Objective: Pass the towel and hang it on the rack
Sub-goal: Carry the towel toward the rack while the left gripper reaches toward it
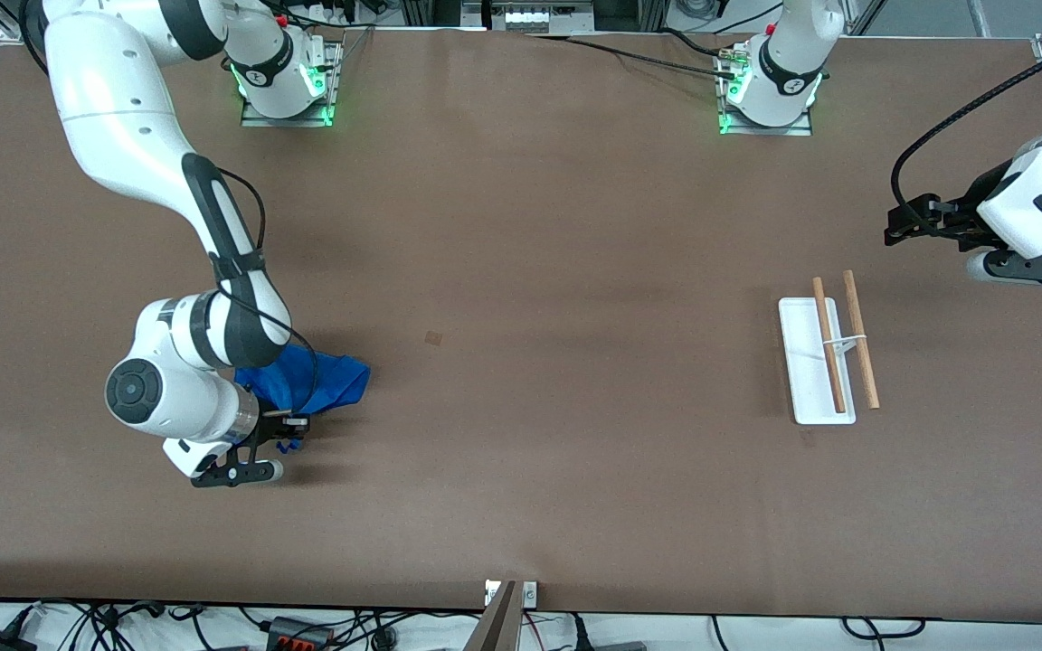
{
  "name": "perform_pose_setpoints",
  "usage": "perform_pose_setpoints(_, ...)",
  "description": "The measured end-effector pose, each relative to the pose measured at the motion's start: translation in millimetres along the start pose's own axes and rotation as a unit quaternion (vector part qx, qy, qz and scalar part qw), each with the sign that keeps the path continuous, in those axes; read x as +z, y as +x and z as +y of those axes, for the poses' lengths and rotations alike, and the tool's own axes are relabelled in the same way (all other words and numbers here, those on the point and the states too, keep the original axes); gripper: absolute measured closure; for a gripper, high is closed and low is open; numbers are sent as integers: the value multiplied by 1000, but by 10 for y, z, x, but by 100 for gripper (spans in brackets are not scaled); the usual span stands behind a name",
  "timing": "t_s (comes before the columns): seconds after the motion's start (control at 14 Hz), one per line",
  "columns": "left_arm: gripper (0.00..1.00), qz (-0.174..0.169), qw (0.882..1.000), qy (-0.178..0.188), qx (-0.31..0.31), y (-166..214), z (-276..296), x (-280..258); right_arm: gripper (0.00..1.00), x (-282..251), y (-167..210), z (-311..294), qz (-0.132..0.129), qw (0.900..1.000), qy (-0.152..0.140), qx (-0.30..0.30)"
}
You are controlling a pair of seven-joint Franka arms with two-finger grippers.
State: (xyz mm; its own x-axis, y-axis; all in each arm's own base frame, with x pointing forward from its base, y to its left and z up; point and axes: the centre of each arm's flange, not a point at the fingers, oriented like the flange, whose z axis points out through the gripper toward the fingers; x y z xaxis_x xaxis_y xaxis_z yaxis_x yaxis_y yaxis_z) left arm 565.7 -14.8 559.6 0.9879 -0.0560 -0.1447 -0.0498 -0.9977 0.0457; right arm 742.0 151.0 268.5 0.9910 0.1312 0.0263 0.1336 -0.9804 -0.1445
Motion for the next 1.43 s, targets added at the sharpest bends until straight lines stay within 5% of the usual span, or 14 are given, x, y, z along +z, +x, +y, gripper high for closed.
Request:
perform_pose_setpoints(0.5,0,-42,999,-4,22,99,-51,282,97,-1328,-521,-2302,14,988,127,-92)
perform_pose_setpoints(0.86,0,-90,989,-13,114,314,738,832,97,-2051,-938,-3793,140,957,213,-140)
perform_pose_setpoints(1.0,0,-80,981,-33,171,451,1005,1048,97,-2089,-1135,-4207,165,948,240,-130)
perform_pose_setpoints(1.21,0,-44,948,-52,310,700,1031,1332,97,-2075,-1248,-4393,159,949,255,-100)
perform_pose_setpoints(1.43,0,-5,886,-146,440,846,1046,1665,97,-2072,-1266,-4418,152,951,260,-77)
